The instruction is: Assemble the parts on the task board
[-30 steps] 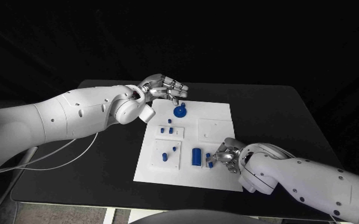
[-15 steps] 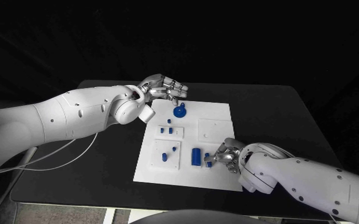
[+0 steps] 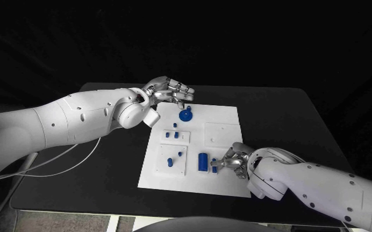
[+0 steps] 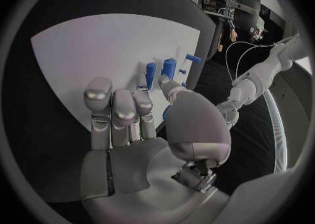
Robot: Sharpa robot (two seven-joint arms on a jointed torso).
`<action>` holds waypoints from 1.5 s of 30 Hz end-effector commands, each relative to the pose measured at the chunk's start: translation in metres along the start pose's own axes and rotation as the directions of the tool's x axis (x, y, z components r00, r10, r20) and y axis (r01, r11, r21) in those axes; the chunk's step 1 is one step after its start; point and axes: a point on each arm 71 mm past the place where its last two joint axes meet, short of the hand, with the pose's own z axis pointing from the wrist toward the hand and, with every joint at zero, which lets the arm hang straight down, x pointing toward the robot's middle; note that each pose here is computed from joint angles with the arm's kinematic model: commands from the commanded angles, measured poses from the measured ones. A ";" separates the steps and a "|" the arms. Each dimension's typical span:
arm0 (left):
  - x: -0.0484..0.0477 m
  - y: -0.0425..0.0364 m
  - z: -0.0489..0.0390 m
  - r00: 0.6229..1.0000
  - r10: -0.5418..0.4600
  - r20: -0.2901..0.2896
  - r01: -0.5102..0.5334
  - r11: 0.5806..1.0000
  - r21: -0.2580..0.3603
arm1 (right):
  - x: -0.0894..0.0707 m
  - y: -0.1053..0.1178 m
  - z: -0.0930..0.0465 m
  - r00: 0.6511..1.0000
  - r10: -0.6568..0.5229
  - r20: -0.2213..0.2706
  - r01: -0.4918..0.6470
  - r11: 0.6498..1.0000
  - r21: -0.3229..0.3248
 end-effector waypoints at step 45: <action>-0.0005 -0.0014 -0.0001 1.000 -0.008 -0.004 0.009 1.000 0.013 | 0.000 -0.024 0.000 0.996 0.078 -0.054 -0.079 0.996 -0.028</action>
